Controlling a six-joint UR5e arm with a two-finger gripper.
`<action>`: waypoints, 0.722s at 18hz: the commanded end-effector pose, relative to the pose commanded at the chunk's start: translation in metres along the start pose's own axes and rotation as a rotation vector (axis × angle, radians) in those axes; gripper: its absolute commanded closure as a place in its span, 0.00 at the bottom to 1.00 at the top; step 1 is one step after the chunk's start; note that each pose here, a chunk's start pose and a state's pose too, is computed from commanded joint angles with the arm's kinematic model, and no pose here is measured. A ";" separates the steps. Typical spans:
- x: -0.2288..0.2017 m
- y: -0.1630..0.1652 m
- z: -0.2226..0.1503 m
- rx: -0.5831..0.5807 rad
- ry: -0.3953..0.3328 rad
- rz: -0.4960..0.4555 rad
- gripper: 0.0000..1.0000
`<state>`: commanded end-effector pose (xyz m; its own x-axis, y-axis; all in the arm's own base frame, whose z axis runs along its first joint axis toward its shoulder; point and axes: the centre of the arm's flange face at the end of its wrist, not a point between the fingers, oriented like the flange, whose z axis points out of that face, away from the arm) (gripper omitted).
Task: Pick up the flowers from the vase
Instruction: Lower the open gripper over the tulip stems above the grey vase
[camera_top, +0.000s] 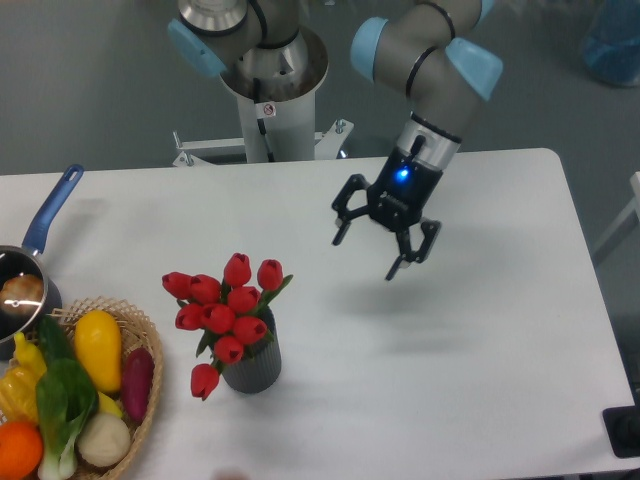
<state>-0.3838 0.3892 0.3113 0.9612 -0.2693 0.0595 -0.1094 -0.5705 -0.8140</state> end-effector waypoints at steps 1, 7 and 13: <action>0.004 -0.007 0.006 0.012 0.014 -0.001 0.00; 0.024 -0.037 0.049 0.077 0.118 -0.009 0.00; 0.014 -0.056 0.070 0.097 0.155 0.005 0.00</action>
<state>-0.3459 0.4720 0.3175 0.9094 -0.3925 0.1373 -0.0823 -0.4935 -0.8658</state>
